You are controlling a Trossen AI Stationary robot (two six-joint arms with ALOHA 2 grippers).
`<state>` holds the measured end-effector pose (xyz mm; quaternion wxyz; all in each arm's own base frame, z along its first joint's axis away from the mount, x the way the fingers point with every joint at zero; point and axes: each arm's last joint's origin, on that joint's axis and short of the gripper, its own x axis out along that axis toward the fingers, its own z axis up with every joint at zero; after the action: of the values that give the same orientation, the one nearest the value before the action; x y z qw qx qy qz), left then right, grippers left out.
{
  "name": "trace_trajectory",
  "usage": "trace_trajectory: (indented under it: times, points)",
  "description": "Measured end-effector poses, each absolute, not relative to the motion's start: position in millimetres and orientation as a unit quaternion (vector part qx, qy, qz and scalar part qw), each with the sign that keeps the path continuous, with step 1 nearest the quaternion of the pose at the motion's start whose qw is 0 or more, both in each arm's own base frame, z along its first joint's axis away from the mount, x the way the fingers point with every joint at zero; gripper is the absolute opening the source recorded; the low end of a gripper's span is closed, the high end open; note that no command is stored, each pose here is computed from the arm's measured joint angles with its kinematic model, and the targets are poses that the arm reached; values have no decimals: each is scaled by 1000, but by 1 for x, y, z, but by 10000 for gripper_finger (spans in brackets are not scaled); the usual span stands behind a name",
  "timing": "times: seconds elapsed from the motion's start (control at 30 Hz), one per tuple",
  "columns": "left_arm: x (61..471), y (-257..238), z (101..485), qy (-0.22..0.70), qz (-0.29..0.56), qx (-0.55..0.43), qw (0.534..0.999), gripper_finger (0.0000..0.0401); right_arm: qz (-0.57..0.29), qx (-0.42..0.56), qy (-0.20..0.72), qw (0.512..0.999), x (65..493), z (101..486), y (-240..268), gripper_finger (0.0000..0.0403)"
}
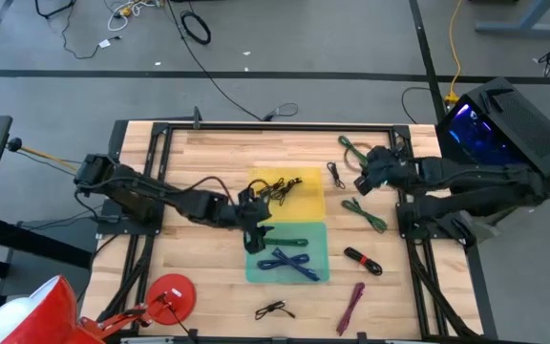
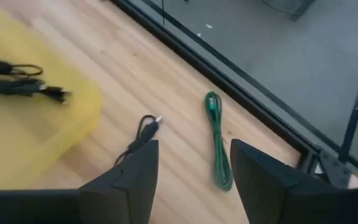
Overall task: Pick & Place USB Port
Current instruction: Put the striped green charger cable into the blue bin
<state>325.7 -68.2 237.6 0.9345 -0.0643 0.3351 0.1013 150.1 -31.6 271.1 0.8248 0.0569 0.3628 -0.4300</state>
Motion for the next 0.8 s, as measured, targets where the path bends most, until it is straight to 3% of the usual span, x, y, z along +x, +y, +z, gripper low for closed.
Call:
trace_trajectory:
  times: [0.37,0.63,0.8]
  points:
    - [320,-119,250,258,62,-68,962,181,-453,97,333,821,146,251,-108,201]
    - [311,-141,251,248,52,-59,966,181,-447,141,417,779,145,216,-154,201]
    - [307,-147,251,241,62,-51,967,181,-426,155,431,780,152,197,-173,201]
